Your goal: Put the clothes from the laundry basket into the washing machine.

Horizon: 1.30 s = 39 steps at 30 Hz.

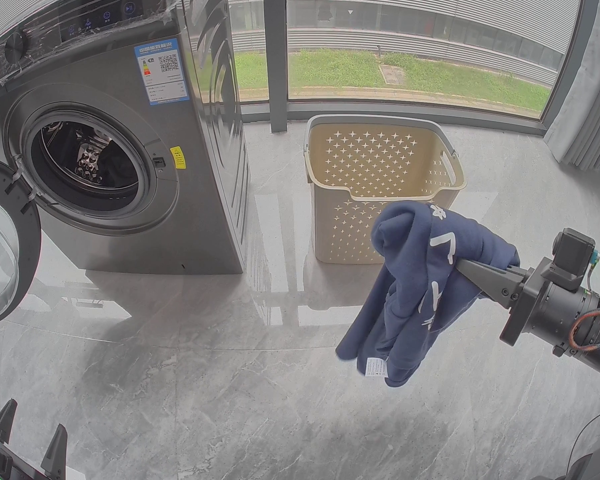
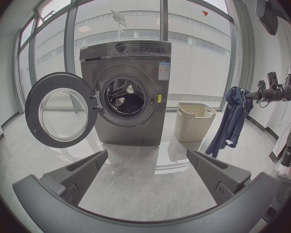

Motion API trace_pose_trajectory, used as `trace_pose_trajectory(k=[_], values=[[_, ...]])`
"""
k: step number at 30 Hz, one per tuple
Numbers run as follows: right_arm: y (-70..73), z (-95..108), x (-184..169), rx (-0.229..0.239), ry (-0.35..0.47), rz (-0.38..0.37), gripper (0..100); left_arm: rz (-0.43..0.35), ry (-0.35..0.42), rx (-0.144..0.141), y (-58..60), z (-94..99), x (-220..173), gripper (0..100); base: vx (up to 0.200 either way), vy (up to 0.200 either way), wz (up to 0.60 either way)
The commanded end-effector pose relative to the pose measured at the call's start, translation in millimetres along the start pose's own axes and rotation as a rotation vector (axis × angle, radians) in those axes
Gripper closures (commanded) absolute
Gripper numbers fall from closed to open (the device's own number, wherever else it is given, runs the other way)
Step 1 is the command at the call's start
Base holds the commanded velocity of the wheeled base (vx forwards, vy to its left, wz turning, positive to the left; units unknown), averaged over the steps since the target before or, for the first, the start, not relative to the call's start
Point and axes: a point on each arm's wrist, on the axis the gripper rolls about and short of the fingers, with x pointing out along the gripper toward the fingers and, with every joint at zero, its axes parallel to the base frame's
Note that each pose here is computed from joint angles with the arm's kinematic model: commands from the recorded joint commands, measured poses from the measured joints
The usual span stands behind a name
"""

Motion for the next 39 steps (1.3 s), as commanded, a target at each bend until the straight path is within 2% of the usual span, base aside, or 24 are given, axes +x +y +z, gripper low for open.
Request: trace_pose_trajectory(k=[1,13,15,18,20,27,31,39], values=[[-0.1,0.9,0.9,0.003,-0.003,0.000,100,0.000,-0.002,0.000,0.1,-4.4,-0.2,0,0.000,0.200,0.00],[-7.7,6.7,3.1,0.010,-0.026,-0.043,100,-0.001,0.000,0.002,0.1,-4.4,0.0,0,0.000,0.200,0.00],[-11.2,9.7,3.9,0.019,-0.038,-0.060,100,-0.001,0.000,0.002,0.1,-4.4,0.0,0,0.000,0.200,0.00],[-19.9,14.0,8.4,0.066,-0.054,-0.100,100,-0.001,0.000,0.002,0.1,-4.4,0.0,0,0.000,0.200,0.00],[-21.1,15.8,7.8,0.077,-0.063,-0.107,100,-0.001,0.000,0.002,0.1,-4.4,0.0,0,0.000,0.200,0.00],[-21.2,17.0,6.9,0.076,-0.069,-0.114,100,-0.004,0.001,0.006,0.0,-4.4,0.1,0,0.000,0.200,0.00],[-21.8,17.1,9.2,0.070,-0.077,-0.154,100,-0.006,0.003,0.005,0.0,-3.9,0.2,0,0.000,0.200,0.00],[-20.6,21.3,10.8,0.071,-0.093,-0.154,100,-0.004,0.003,0.003,0.1,-3.9,0.2,0,0.000,0.000,0.00]])
